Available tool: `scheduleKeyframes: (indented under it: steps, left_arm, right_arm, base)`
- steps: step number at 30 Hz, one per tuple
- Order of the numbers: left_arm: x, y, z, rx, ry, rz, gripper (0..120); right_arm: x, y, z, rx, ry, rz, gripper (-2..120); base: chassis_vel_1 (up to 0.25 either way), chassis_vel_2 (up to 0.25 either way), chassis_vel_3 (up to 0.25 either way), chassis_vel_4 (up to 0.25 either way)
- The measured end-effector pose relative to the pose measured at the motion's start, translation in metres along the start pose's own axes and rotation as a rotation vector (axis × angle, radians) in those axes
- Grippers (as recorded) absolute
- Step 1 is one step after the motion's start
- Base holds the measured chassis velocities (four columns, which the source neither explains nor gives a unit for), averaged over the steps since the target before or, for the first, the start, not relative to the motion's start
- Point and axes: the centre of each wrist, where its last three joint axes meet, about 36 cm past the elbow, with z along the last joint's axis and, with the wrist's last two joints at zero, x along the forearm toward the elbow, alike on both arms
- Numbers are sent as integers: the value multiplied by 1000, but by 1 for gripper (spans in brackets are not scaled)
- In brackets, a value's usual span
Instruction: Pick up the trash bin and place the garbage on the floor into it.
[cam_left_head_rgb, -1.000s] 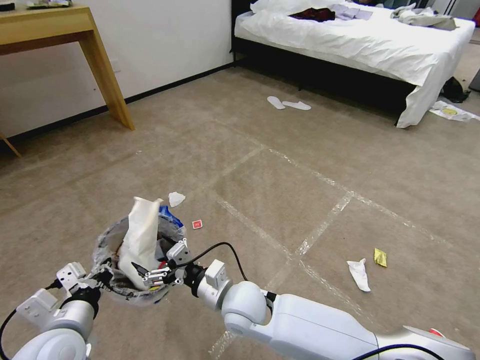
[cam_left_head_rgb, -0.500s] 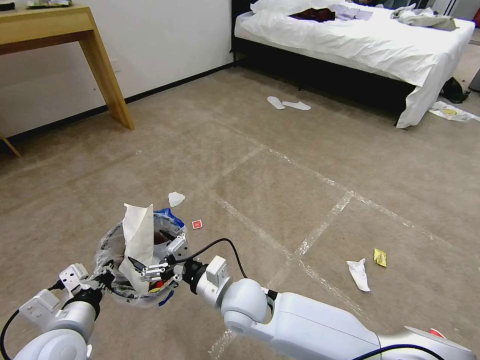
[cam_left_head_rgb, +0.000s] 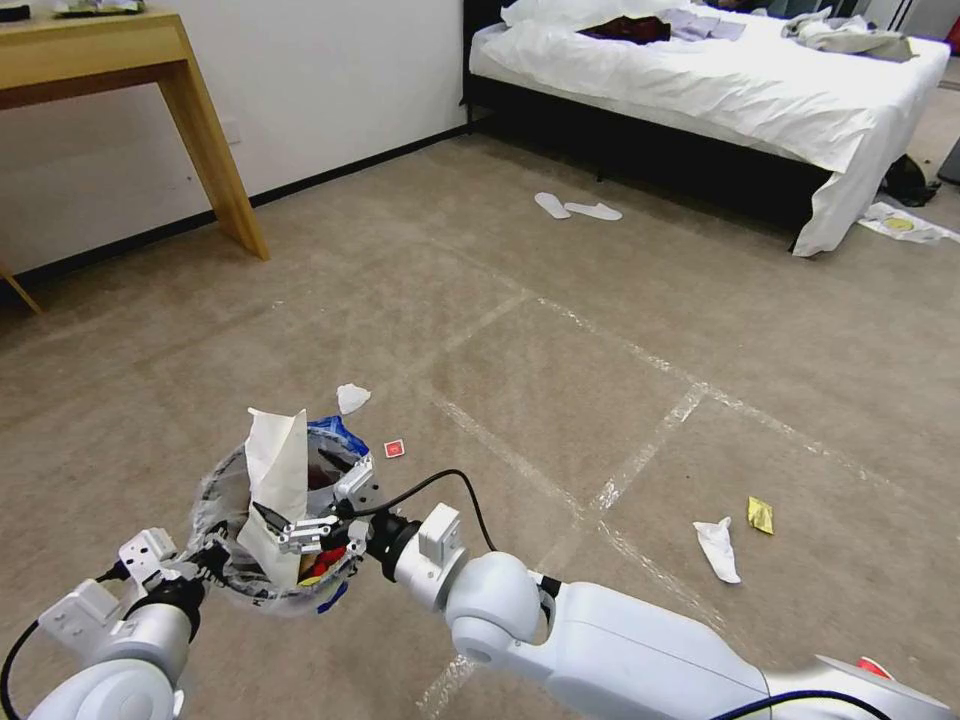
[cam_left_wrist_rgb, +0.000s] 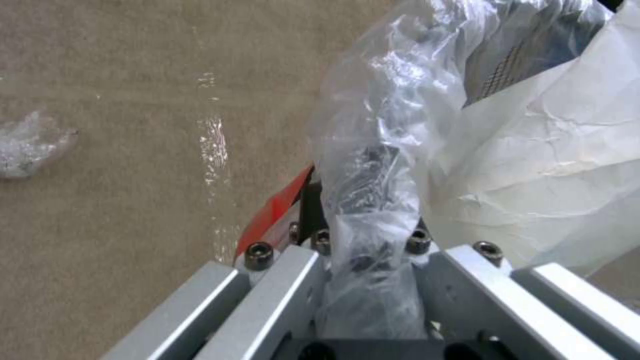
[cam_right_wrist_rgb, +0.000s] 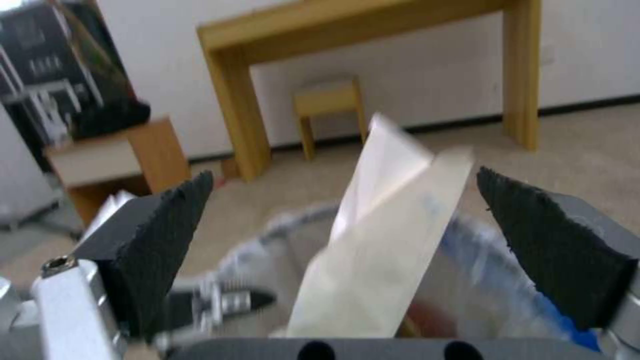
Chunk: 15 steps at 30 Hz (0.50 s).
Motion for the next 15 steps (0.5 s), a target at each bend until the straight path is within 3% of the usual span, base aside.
scheduleKeyframes:
  steps: [10,15]
  left_arm:
    - [3,3,-2,-8,-4,-10,1]
    - [5,8,-5,-17,-12,-25,1]
  right_arm:
    - [32,-36,-47,-37,-190,29,100]
    - [56,-65,-57,0,-297,110,100]
  base:
    - [0,0,0,0]
    - [0,0,0,0]
